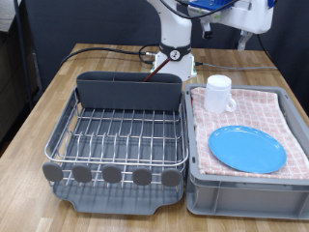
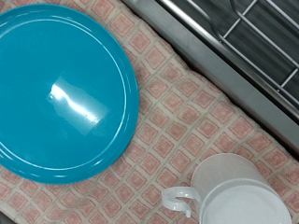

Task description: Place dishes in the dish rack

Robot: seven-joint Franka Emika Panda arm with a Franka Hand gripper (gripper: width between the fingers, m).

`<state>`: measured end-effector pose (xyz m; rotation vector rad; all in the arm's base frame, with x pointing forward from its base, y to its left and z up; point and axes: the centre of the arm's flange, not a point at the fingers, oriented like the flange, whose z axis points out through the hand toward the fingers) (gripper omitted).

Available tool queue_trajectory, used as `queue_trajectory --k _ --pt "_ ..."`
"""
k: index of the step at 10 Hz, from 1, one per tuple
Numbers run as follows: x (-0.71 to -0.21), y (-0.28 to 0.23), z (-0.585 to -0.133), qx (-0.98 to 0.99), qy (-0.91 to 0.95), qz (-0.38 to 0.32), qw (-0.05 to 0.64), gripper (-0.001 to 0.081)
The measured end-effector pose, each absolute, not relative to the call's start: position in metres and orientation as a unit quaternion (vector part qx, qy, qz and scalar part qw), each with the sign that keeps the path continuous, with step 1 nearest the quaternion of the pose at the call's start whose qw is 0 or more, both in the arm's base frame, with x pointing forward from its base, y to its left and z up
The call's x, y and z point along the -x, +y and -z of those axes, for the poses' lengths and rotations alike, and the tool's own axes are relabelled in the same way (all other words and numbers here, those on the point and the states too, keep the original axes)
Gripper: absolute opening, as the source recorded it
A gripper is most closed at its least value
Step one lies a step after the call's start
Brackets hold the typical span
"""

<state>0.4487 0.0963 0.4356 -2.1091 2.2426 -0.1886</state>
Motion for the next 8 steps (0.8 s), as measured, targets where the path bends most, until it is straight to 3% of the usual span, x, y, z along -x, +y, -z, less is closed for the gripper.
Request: queue_trajectory --k 8 --pt "-0.503 0.138 -0.42 0.71 0.7 0.065 0.042 0.0802"
